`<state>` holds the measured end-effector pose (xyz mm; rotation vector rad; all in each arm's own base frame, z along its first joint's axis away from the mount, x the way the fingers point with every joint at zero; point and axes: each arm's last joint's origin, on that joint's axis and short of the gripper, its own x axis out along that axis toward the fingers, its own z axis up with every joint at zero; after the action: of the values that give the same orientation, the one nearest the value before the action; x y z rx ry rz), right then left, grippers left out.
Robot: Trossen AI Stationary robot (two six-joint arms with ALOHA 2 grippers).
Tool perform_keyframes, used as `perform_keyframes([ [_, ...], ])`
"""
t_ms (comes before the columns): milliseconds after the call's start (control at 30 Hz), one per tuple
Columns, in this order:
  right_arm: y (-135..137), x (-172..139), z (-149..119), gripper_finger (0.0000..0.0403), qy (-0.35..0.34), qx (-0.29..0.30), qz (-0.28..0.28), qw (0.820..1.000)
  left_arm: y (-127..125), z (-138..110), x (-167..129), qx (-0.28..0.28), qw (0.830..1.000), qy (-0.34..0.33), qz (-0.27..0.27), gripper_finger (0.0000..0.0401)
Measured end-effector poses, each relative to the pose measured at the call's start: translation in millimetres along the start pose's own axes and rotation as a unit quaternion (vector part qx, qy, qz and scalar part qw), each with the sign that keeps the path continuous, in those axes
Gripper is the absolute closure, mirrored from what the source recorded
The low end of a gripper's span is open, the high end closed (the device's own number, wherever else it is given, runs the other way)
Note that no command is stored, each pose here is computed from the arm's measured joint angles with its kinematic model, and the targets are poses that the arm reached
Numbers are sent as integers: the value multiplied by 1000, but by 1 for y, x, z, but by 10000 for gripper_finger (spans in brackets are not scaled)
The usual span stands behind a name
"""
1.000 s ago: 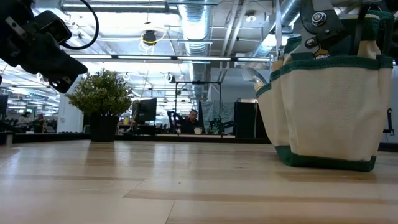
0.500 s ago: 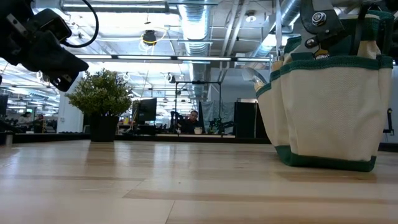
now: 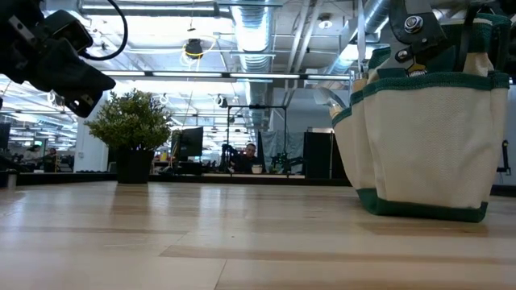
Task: Pick & Place Garden tools in Gardening bag
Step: Return to Home Position
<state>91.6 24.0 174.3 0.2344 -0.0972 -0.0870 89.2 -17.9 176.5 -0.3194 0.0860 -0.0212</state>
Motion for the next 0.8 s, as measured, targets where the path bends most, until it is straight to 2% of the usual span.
perform_keyframes([
  [800,0,0,0,403,0,0,0,1000,0,1,0,-1,1000,-6,-2,393],
])
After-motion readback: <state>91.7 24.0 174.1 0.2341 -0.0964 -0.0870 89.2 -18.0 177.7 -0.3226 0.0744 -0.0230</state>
